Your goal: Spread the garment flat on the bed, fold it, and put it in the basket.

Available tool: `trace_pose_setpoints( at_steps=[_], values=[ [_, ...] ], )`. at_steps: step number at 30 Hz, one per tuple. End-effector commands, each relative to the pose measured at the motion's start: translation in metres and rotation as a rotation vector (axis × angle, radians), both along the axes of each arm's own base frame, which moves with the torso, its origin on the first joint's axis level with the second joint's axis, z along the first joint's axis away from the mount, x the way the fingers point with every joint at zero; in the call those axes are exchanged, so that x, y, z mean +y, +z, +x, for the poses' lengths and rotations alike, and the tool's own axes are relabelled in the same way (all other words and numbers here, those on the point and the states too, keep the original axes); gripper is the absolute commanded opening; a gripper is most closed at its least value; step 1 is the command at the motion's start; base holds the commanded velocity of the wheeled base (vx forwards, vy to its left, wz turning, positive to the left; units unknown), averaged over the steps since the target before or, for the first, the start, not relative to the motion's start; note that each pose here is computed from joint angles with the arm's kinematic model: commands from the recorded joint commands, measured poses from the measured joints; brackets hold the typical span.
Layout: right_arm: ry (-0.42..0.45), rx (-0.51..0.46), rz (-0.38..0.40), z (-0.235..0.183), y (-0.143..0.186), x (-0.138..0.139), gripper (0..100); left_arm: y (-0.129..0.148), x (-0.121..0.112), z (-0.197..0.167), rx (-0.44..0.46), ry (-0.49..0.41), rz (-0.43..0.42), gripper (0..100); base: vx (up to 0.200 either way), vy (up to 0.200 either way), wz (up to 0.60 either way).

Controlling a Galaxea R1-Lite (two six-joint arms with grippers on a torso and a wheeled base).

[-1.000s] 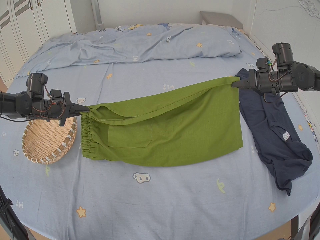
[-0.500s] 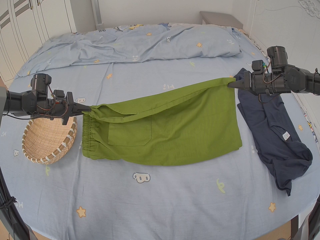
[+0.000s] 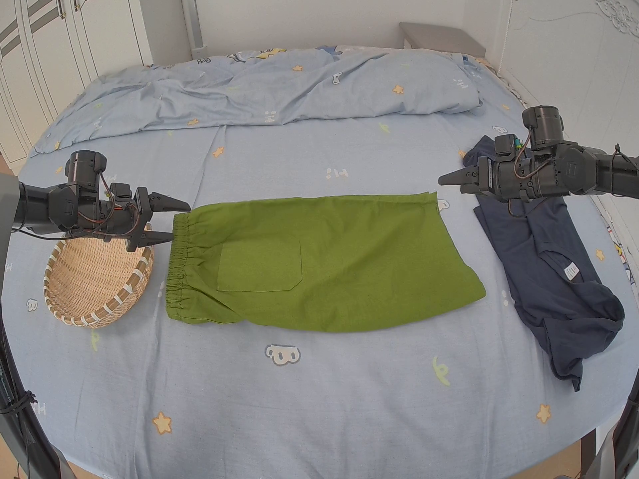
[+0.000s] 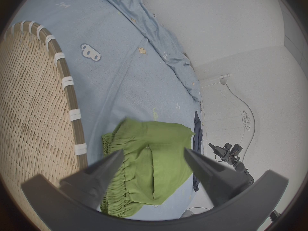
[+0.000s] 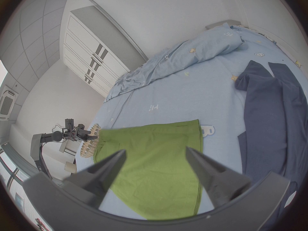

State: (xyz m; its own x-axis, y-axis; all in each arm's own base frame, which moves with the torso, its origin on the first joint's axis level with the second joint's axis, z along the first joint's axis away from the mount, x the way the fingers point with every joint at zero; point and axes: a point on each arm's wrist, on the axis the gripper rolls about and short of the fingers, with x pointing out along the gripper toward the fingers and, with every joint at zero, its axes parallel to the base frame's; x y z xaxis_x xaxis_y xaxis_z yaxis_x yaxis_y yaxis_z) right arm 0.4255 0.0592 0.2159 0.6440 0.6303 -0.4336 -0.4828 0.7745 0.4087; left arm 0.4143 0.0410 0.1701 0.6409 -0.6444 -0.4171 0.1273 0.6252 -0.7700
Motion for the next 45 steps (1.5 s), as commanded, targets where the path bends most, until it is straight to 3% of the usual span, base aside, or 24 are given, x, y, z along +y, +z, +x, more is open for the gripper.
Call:
trace_pose_setpoints(
  at_steps=[1, 9, 16, 20, 22, 26, 32, 45],
  values=[
    [0.001, 0.020, -0.004, 0.003, -0.008, 0.002, 100, -0.001, -0.003, 0.001, -0.003, -0.008, 0.001, 100, 0.000, 0.000, 0.00],
    [-0.011, 0.070, -0.008, -0.006, -0.016, -0.004, 100, 0.000, -0.019, -0.005, 0.006, -0.050, 0.004, 100, 0.000, 0.000, 0.00],
    [-0.017, 0.140, -0.007, -0.046, -0.019, -0.010, 100, 0.000, -0.033, -0.039, 0.002, -0.113, 0.048, 100, 0.000, 0.000, 0.00],
    [-0.031, 0.145, 0.022, -0.070, -0.022, -0.013, 100, -0.019, -0.035, -0.057, 0.019, -0.148, 0.115, 100, 0.000, 0.000, 0.00],
    [-0.042, 0.154, 0.046, -0.084, -0.027, -0.015, 100, -0.039, -0.034, -0.069, 0.085, -0.154, 0.119, 100, 0.000, 0.000, 0.00],
    [-0.022, 0.169, 0.055, -0.091, -0.034, -0.012, 100, -0.060, -0.034, -0.083, 0.116, -0.141, 0.130, 100, 0.000, 0.000, 0.00],
    [-0.010, 0.170, 0.057, -0.098, -0.032, -0.009, 100, -0.077, -0.030, -0.076, 0.042, -0.057, 0.209, 100, 0.000, 0.000, 0.00],
    [0.009, 0.176, 0.051, -0.098, -0.035, -0.003, 100, -0.072, -0.030, -0.070, 0.009, -0.031, 0.235, 100, 0.000, 0.000, 0.00]
  ],
)
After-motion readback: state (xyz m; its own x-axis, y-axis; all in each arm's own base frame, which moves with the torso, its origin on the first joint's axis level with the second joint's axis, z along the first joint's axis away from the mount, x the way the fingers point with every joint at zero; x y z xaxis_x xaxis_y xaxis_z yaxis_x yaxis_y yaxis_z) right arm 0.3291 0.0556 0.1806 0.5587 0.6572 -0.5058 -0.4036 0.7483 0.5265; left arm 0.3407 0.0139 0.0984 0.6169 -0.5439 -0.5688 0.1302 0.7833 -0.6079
